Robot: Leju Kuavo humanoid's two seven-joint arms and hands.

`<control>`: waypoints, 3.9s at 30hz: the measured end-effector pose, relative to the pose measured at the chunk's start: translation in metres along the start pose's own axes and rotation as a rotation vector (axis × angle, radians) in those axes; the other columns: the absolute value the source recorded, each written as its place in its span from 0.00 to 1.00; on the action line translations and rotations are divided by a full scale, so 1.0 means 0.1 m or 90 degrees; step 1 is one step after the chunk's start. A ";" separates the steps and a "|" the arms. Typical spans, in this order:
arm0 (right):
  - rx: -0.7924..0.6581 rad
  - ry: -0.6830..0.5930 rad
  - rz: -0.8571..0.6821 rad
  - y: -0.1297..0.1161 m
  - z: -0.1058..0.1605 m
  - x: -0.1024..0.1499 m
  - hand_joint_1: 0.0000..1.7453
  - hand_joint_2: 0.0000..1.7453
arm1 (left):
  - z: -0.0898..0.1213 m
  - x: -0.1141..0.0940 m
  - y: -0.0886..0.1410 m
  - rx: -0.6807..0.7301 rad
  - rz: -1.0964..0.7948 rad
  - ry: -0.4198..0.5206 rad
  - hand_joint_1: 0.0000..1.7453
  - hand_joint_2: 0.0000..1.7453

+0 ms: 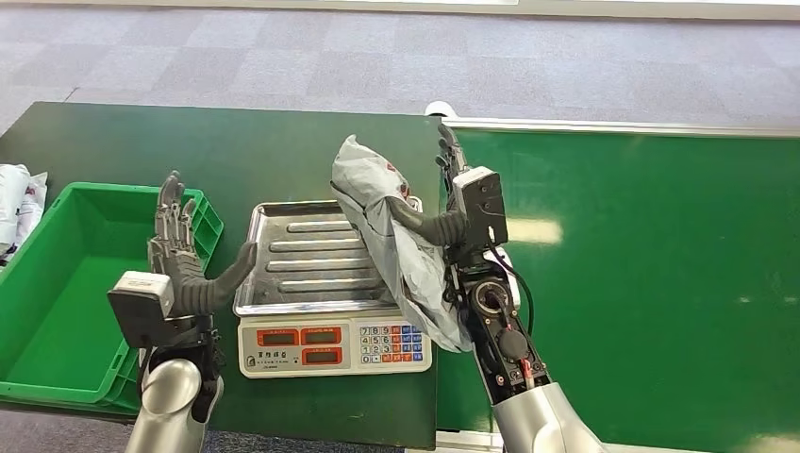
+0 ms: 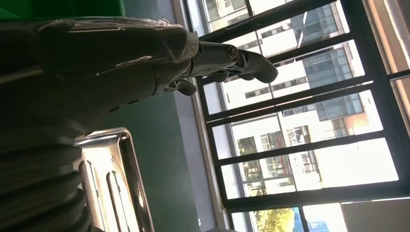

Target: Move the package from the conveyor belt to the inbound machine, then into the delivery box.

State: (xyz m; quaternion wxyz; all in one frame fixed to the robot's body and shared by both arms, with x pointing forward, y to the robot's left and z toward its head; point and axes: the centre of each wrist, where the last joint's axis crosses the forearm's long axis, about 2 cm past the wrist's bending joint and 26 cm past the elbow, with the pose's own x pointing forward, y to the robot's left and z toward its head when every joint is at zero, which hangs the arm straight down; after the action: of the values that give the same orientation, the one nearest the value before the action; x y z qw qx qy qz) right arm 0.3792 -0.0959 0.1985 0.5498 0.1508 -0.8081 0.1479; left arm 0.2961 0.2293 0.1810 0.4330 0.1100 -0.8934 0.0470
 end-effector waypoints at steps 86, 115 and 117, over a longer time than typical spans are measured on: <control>0.062 -0.040 -0.263 0.08 -0.32 -0.07 0.00 1.00 | -0.15 0.23 0.34 0.253 -0.027 -0.154 0.00 1.00; -0.309 -0.309 0.163 -0.11 0.88 0.39 0.00 1.00 | -0.09 -0.08 -0.52 -0.450 -0.222 0.080 0.00 1.00; -0.316 -0.307 0.173 -0.11 0.98 0.39 0.00 1.00 | -0.11 -0.23 -0.65 -0.523 -0.253 0.107 0.00 1.00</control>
State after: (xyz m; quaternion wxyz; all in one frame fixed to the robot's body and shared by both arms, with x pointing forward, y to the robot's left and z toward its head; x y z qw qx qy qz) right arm 0.2872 -0.1493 0.2011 0.3386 -0.0651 -0.9384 -0.0204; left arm 0.3333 0.1716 0.1691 0.5121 0.0944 -0.7615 -0.3859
